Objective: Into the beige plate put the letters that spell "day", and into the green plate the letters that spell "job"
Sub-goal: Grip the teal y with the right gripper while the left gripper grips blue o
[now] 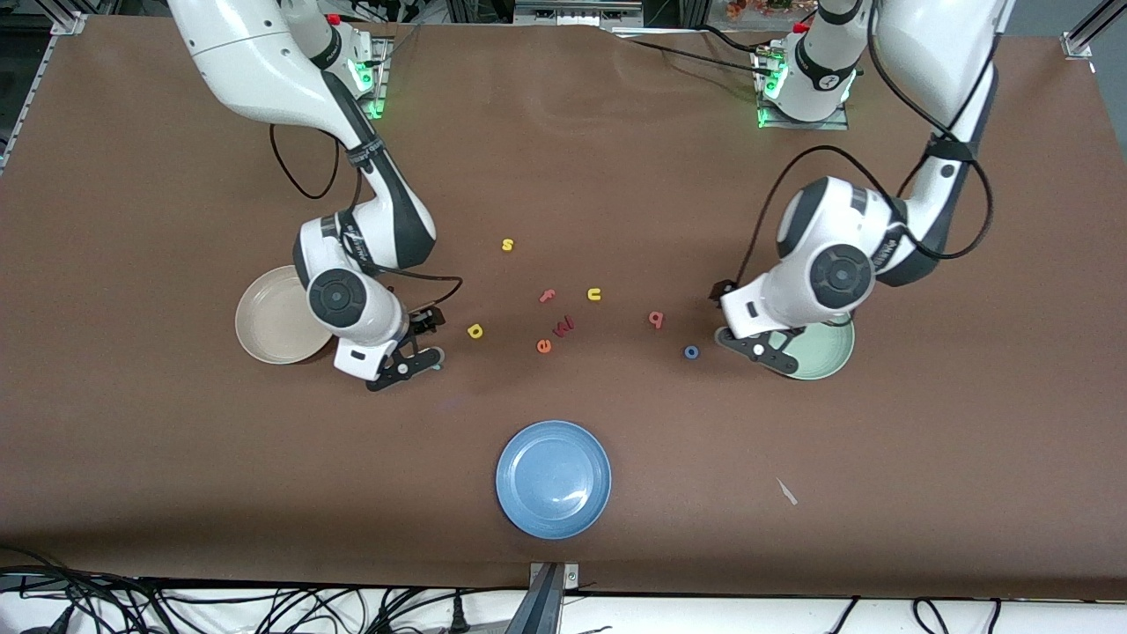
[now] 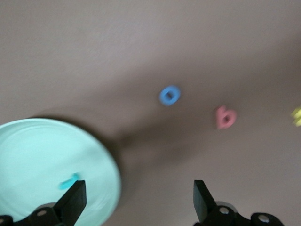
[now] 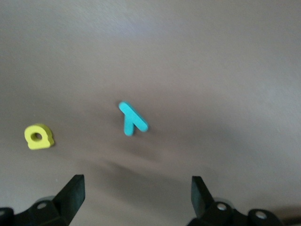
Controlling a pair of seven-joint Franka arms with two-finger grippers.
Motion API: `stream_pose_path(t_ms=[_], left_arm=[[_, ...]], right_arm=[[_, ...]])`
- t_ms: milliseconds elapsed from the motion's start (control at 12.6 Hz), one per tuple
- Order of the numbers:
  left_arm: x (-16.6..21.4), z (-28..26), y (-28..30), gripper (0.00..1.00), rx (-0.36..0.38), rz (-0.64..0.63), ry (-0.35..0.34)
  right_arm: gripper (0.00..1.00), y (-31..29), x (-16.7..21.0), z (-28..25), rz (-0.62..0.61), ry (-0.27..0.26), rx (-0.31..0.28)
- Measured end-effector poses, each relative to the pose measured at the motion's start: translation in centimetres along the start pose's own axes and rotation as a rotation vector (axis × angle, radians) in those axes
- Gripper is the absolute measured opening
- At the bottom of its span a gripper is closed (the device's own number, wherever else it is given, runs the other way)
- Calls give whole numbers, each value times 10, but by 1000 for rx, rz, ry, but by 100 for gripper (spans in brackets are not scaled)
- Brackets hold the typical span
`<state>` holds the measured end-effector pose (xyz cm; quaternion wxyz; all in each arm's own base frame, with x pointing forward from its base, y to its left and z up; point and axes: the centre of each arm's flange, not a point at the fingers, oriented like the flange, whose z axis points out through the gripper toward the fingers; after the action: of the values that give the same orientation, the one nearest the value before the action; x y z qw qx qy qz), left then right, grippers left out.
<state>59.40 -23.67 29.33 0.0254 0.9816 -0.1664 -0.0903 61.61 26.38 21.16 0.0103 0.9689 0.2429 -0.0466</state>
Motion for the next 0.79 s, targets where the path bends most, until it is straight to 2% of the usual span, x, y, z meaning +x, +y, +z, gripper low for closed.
stream_pose_path(t_ms=[159, 238, 477, 715, 795], left_arm=[[14, 7, 38, 100, -2, -117, 49], [21, 18, 43, 100, -10, -159, 75], [39, 62, 21, 100, 3, -193, 138], [41, 91, 13, 100, 10, -209, 109], [41, 98, 13, 100, 9, -209, 100]], right_arm=[[100, -6, 9, 10, -68, 52, -11], [100, -5, 12, 14, -103, 62, -14], [100, 0, 22, 18, -187, 78, -22], [97, 1, 29, 24, -235, 82, -26], [85, 1, 30, 26, -243, 79, -26]])
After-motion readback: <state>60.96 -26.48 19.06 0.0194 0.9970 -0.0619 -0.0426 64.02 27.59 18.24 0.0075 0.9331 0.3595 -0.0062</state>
